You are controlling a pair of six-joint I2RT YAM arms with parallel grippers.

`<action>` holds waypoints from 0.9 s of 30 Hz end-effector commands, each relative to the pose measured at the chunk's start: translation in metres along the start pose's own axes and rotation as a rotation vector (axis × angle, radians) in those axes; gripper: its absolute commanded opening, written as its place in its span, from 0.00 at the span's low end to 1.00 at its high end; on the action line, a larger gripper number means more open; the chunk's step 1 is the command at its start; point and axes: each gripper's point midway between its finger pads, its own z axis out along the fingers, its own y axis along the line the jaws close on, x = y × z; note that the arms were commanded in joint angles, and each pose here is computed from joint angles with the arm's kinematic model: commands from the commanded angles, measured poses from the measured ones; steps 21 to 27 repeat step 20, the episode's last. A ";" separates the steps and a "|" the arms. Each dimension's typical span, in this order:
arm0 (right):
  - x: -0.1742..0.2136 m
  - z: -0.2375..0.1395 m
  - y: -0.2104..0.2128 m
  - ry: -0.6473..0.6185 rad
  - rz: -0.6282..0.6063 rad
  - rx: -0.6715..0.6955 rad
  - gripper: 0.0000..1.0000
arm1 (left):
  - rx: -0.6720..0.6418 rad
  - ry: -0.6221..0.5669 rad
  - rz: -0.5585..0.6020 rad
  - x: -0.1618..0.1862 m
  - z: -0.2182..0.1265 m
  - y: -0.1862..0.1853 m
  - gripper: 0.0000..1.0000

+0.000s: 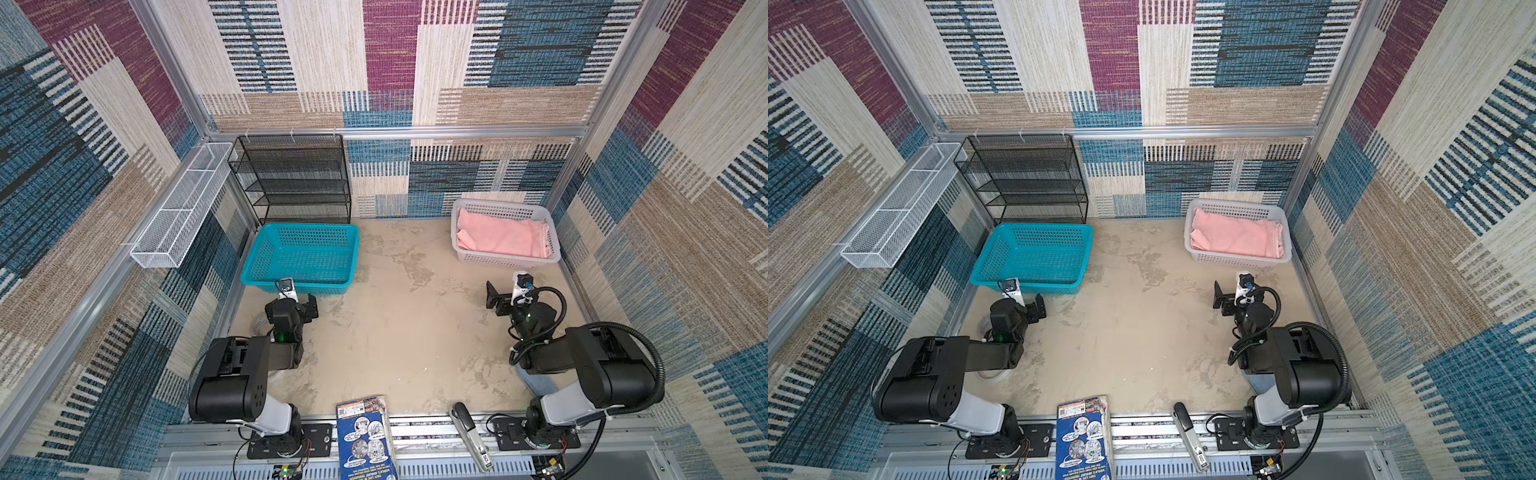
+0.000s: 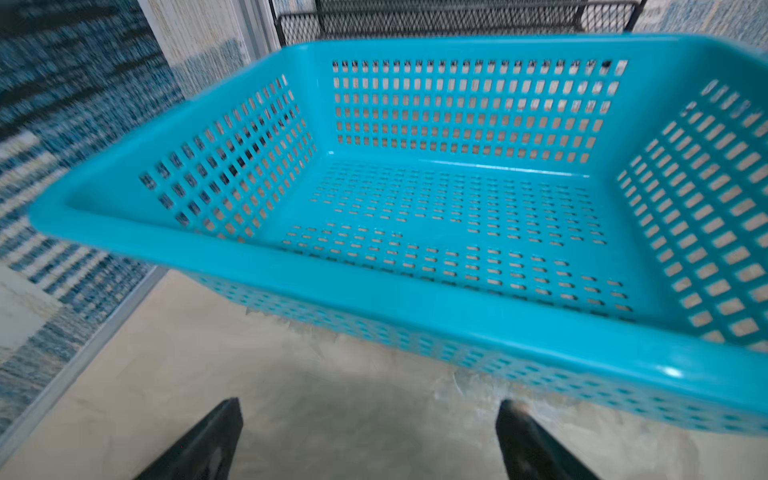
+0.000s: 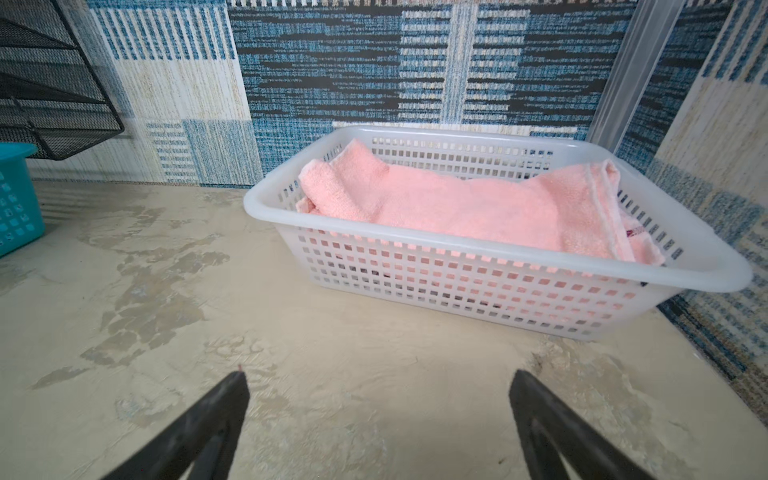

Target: Fold and stack the towels

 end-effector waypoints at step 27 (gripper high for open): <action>-0.014 0.002 -0.002 -0.053 -0.006 0.008 1.00 | 0.007 -0.049 -0.030 -0.027 0.010 -0.007 1.00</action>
